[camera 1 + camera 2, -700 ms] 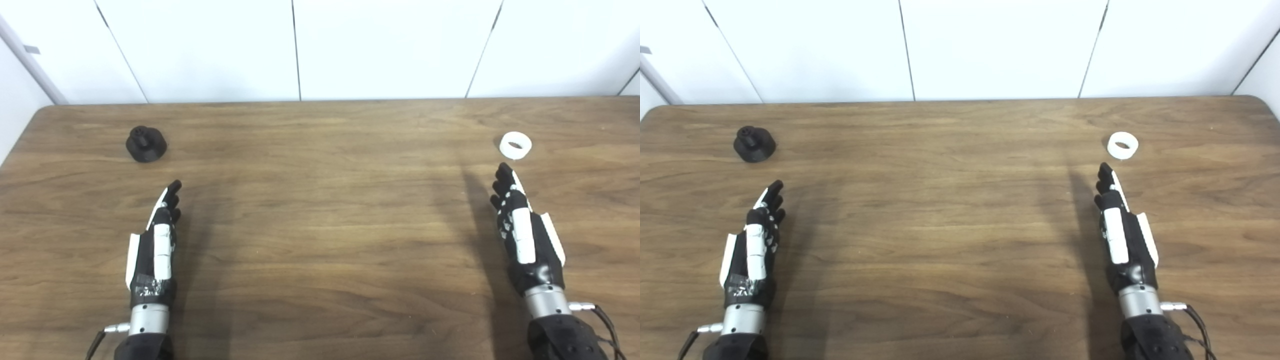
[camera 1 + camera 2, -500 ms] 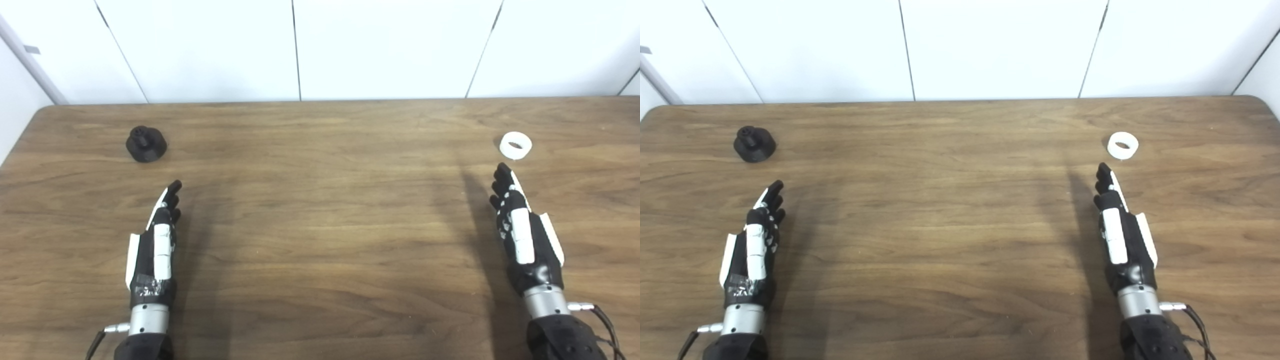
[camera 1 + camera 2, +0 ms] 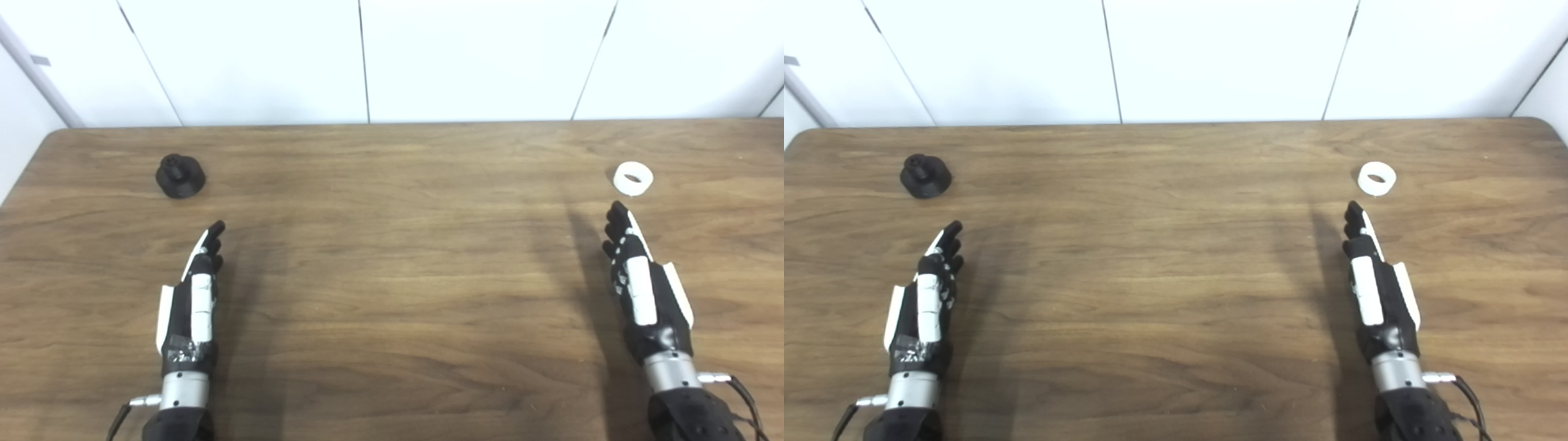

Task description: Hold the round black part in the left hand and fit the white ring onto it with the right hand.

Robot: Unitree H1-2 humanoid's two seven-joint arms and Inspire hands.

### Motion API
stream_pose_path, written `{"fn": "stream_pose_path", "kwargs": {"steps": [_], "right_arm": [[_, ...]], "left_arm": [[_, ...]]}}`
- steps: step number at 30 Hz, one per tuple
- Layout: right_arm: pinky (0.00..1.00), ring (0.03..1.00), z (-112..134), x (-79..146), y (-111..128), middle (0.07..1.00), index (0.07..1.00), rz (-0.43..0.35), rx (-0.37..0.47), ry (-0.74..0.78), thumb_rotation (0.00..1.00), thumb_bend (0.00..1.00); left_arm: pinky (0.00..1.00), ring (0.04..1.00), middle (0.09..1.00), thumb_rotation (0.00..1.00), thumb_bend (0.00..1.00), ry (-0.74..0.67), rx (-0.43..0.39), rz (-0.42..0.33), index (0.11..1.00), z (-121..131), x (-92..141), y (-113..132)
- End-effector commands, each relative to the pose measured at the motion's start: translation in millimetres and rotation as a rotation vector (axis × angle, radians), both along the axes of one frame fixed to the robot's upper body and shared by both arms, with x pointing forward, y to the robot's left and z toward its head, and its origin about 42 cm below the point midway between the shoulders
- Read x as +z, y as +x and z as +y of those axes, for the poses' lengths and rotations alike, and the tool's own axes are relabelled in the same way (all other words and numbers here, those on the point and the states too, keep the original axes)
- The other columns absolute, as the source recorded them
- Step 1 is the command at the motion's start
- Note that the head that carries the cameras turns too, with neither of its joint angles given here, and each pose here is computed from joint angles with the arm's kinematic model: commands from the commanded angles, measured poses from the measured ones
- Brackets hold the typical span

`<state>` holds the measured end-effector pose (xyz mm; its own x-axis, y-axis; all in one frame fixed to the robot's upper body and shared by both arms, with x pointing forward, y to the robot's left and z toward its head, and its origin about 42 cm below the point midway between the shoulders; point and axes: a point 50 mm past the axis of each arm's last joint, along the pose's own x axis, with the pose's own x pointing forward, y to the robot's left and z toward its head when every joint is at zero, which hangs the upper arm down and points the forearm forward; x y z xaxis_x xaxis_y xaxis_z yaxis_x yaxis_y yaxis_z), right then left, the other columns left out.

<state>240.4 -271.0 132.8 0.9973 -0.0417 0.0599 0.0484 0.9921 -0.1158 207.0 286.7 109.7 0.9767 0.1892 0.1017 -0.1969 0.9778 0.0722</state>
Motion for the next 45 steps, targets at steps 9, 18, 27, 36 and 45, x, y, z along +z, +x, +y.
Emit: {"fn": "stream_pose_path", "kwargs": {"steps": [9,18,27,36,45], "right_arm": [[1.00,1.000,-9.5,1.7,-2.8,1.000,0.998,-0.037,0.036,0.011,1.00,0.62],[1.00,1.000,-12.2,-2.6,-0.6,0.982,0.964,-0.052,0.022,0.011,1.00,0.60],[0.99,0.977,-12.8,-5.3,-0.5,0.952,0.941,-0.051,0.018,-0.008,1.00,0.60],[0.98,0.974,-10.6,-2.9,0.1,0.945,0.929,-0.058,0.018,-0.008,1.00,0.68],[0.98,0.970,-7.0,-5.3,0.3,0.945,0.931,-0.051,0.017,-0.027,1.00,0.72]], "left_arm": [[1.00,1.000,0.964,0.90,0.53,0.005,0.014,-0.030,0.901,-19.8,-15.6,-9.6],[1.00,1.000,0.991,0.94,0.52,0.018,-0.020,-0.031,0.927,-29.8,-23.2,-9.1],[1.00,1.000,1.000,0.91,0.51,0.016,-0.019,-0.027,0.935,-32.5,-24.0,-9.0],[1.00,1.000,0.977,0.58,0.71,0.165,0.061,0.014,0.918,-24.5,-5.8,-7.2],[1.00,0.992,0.964,0.39,0.97,0.356,0.153,-0.002,0.925,10.3,51.2,20.2]]}}
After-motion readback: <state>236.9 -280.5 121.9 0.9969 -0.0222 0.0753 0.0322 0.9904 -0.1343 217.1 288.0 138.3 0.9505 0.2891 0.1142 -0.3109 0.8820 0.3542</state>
